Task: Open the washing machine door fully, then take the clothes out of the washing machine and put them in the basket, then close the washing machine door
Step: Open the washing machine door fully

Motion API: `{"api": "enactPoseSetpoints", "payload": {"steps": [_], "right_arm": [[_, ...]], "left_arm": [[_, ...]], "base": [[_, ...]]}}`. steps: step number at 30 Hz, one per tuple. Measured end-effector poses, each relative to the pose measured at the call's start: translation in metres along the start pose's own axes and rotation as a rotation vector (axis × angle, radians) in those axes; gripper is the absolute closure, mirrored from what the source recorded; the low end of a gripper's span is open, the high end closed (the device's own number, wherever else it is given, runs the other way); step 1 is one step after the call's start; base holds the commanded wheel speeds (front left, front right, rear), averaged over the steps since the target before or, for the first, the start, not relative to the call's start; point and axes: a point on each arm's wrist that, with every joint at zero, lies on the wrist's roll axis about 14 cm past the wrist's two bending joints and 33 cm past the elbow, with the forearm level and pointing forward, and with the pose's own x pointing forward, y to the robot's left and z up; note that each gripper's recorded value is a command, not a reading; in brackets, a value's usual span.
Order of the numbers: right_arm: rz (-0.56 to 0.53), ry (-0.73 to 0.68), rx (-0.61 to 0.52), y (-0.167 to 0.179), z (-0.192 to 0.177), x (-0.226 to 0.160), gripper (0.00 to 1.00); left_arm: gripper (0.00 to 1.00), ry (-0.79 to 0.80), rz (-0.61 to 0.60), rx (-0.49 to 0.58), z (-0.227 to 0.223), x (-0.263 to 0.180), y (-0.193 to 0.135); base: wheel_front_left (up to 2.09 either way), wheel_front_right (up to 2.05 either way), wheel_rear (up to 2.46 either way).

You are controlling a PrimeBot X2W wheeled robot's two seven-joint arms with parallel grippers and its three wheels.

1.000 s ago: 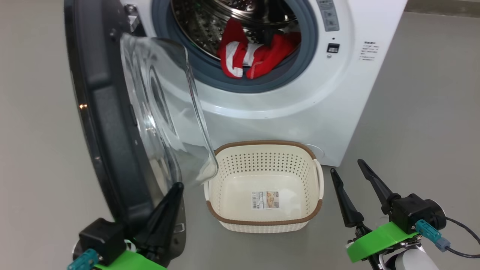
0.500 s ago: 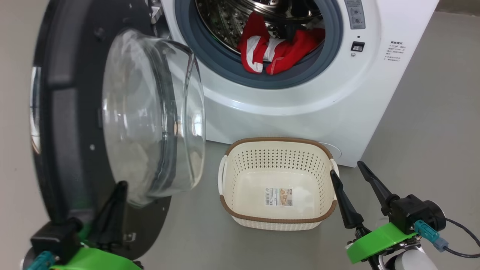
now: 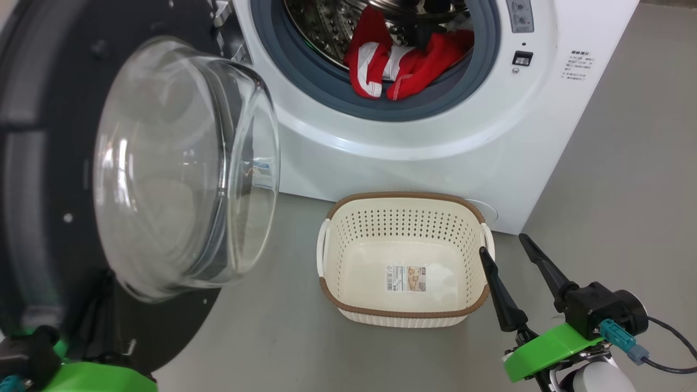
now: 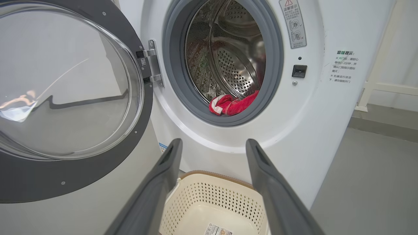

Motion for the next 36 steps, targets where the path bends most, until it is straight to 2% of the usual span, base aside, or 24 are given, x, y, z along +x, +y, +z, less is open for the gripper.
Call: {"api": "enactPoseSetpoints", "payload": {"steps": [11,17,36], "right_arm": [[-0.007,0.025,-0.015,-0.008,-0.012,0.009,0.00],[0.000,0.047,-0.019,-0.008,-0.021,0.011,0.00],[0.048,0.080,-0.044,0.005,-0.032,0.014,0.00]], "left_arm": [[1.00,-0.028,0.129,-0.047,-0.007,0.014,0.038],[1.00,-0.041,0.183,-0.037,-0.008,0.021,0.055],[1.00,-0.077,0.305,-0.045,0.003,0.032,0.103]], "base": [[0.00,0.00,0.00],[0.00,0.00,0.00],[0.00,0.00,0.00]]}}
